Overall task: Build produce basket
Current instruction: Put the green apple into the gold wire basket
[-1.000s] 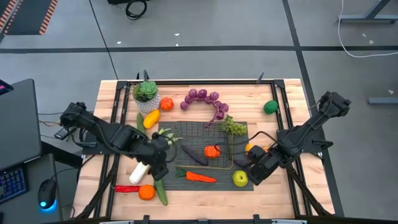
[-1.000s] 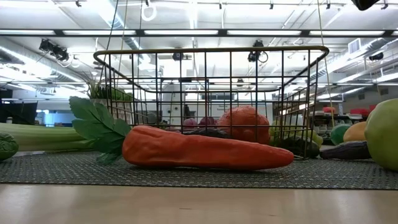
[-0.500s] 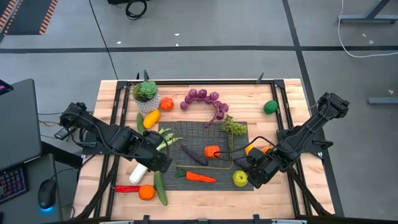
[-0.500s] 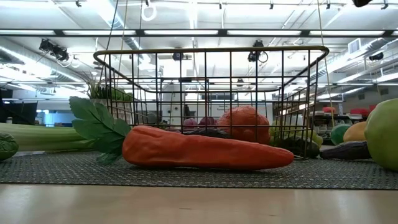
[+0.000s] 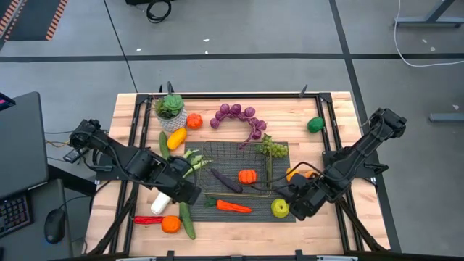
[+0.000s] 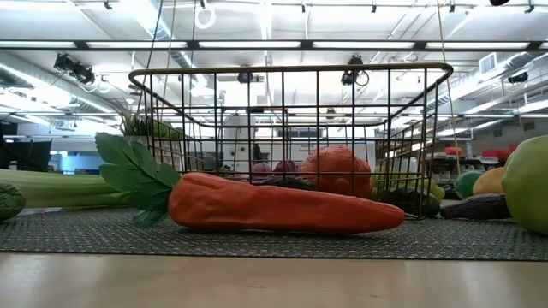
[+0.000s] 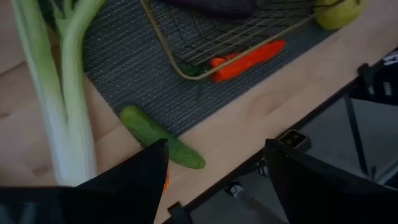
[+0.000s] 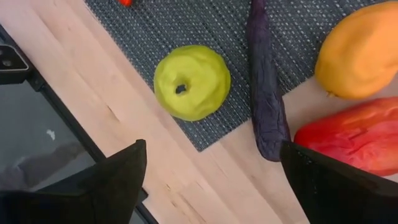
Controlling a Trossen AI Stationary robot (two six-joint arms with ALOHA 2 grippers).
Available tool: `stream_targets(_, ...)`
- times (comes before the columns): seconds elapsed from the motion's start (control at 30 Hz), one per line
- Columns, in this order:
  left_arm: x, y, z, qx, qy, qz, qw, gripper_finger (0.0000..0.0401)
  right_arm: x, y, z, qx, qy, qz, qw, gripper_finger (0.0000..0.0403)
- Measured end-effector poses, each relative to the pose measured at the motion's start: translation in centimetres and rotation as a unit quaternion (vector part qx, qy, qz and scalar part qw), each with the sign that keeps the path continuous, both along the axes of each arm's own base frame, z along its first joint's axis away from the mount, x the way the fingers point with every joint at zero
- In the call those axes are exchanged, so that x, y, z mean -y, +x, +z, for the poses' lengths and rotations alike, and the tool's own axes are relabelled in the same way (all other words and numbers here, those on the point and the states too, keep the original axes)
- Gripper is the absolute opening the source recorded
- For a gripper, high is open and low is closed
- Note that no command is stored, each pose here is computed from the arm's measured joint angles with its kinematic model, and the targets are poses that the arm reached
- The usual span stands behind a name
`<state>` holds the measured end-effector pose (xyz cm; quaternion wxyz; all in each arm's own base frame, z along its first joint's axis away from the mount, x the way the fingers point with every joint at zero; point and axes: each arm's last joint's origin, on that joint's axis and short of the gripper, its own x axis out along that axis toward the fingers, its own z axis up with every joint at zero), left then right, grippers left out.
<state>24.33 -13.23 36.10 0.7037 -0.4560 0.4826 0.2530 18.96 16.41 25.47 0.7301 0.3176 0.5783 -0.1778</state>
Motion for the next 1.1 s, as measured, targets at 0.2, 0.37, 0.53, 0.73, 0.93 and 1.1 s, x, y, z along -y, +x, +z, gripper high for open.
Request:
stream_targets(0.2, -0.1, -0.3, 0.4, -0.003, -0.006, -0.022, 1.0, 0.027, -0.7, -0.7, 0.0, 0.002, 0.0, -0.017, 1.0, 0.0372)
stream_targets(0.37, -0.3, -0.1, 0.4, 0.002, -0.002, -0.021, 1.0, 0.027, -1.1, -1.1, 0.0, -0.004, 0.008, -0.04, 0.999, 0.0373)
stream_targets(0.53, 0.0, 1.1, 1.0, 0.077, 0.007, -0.048, 0.996, 0.027, -1.5, -1.6, 0.0, -0.007, 0.015, -0.064, 0.998, 0.0373)
stream_targets(0.73, 0.8, -0.5, 2.0, 0.105, 0.033, -0.099, 0.989, 0.027, -1.8, -1.5, -0.5, -0.007, 0.006, -0.101, 0.995, 0.0373)
stream_targets(0.93, 2.3, -1.8, 2.9, 0.169, 0.081, -0.107, 0.976, 0.027, -2.5, -0.6, -2.3, -0.037, -0.004, -0.136, 0.99, 0.0373)
stream_targets(1.1, 3.3, -2.2, 3.2, 0.189, 0.073, -0.12, 0.972, 0.027, -3.1, 0.7, -3.1, -0.022, 0.024, -0.174, 0.984, 0.0373)
